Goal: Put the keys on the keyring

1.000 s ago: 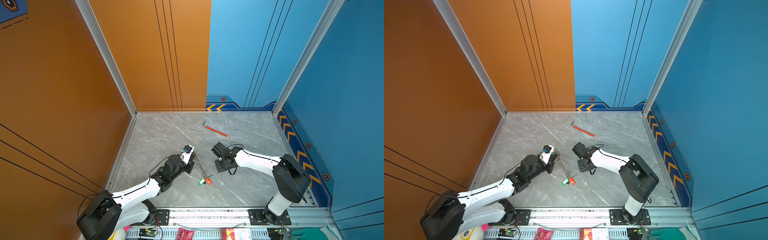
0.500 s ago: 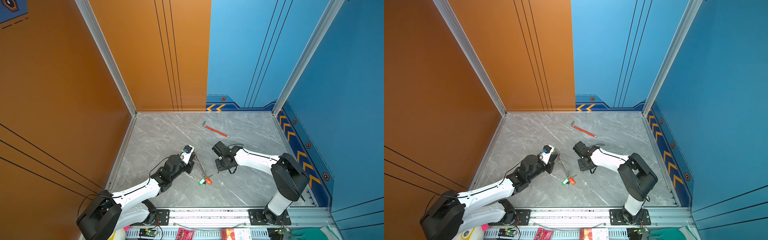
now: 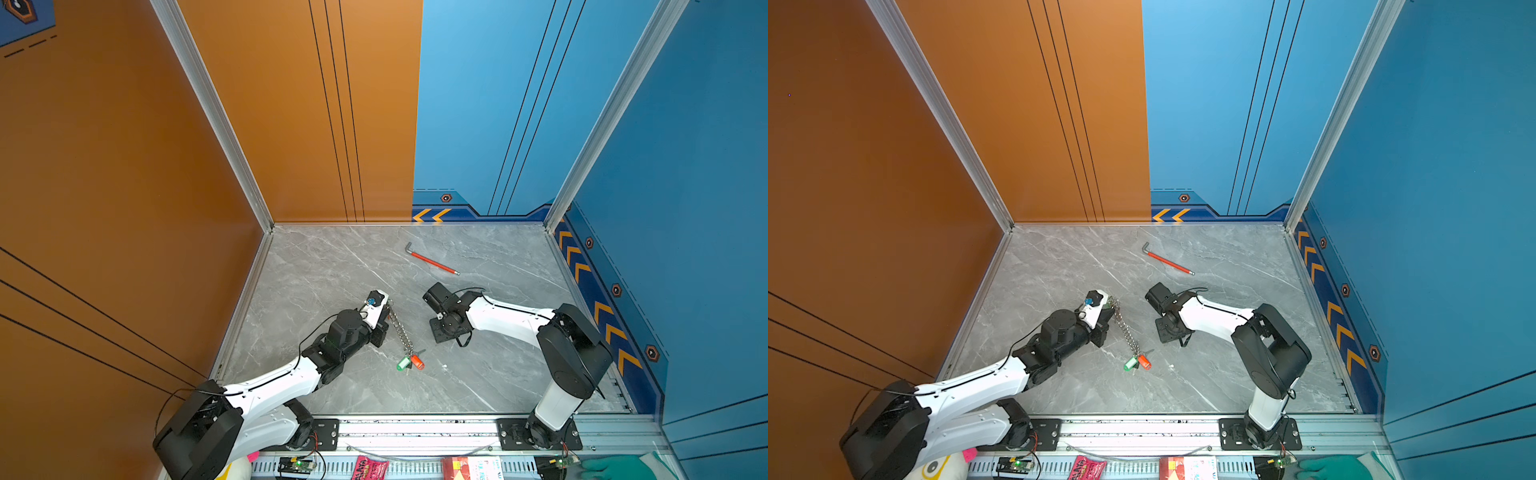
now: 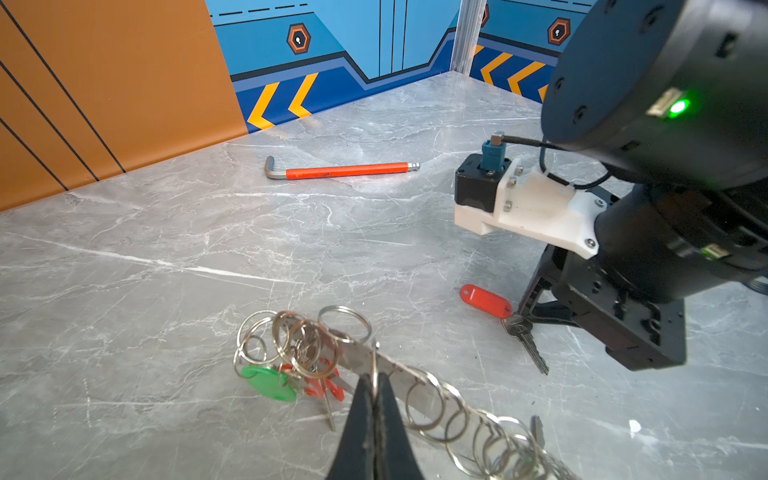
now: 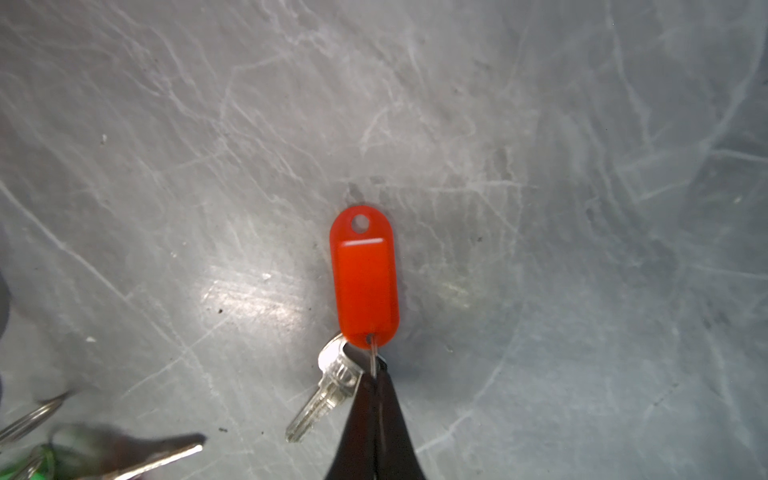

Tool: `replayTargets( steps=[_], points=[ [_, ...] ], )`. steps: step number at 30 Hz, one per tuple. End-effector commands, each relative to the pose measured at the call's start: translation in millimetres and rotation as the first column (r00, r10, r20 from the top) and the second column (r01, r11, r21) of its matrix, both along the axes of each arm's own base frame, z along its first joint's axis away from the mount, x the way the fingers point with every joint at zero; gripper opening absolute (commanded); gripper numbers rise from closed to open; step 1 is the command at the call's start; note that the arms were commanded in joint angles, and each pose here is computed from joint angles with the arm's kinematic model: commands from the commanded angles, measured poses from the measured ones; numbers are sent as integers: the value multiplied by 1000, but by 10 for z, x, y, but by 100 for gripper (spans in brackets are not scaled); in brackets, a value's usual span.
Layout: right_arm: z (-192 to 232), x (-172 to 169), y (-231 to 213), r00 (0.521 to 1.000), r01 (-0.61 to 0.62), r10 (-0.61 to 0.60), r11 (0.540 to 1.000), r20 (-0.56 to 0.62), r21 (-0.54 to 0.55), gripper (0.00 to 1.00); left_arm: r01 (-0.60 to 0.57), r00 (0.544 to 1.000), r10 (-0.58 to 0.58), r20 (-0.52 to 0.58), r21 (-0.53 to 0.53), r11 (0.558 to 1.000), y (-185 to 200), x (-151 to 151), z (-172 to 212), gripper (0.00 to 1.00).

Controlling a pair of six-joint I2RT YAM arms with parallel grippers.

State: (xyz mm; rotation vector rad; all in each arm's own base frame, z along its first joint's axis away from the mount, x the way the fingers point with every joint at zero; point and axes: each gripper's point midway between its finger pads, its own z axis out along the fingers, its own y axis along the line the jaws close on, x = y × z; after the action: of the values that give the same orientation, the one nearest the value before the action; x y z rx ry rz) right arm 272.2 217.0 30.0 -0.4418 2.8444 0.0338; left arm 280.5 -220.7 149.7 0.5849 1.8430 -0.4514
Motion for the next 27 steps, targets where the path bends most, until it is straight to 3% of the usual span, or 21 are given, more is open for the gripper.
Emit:
replayTargets(
  steps=[1, 9, 14, 19, 27],
  points=[
    [206, 81, 17, 996, -59, 60, 998, 68, -13, 0, 10, 1000, -10, 20, -3, 1000, -19, 21, 53, 0],
    [390, -86, -62, 980, -190, 194, 980, 45, -64, 0, 4, 1000, -4, 20, 2, 1000, -7, 29, 43, 0],
    [347, -351, -143, 975, -202, 191, 975, -116, -91, 0, 2, 1000, -2, 20, 4, 1000, -6, 36, 42, 0],
    [252, -636, -216, 937, -226, 181, 966, -297, -123, 0, 4, 1000, -4, 22, 1, 1000, -6, 29, 50, 0],
    [85, -711, -249, 894, -265, 179, 951, -410, -161, 0, 5, 1000, -5, 25, 0, 1000, -2, 22, 58, 0]
  ],
)
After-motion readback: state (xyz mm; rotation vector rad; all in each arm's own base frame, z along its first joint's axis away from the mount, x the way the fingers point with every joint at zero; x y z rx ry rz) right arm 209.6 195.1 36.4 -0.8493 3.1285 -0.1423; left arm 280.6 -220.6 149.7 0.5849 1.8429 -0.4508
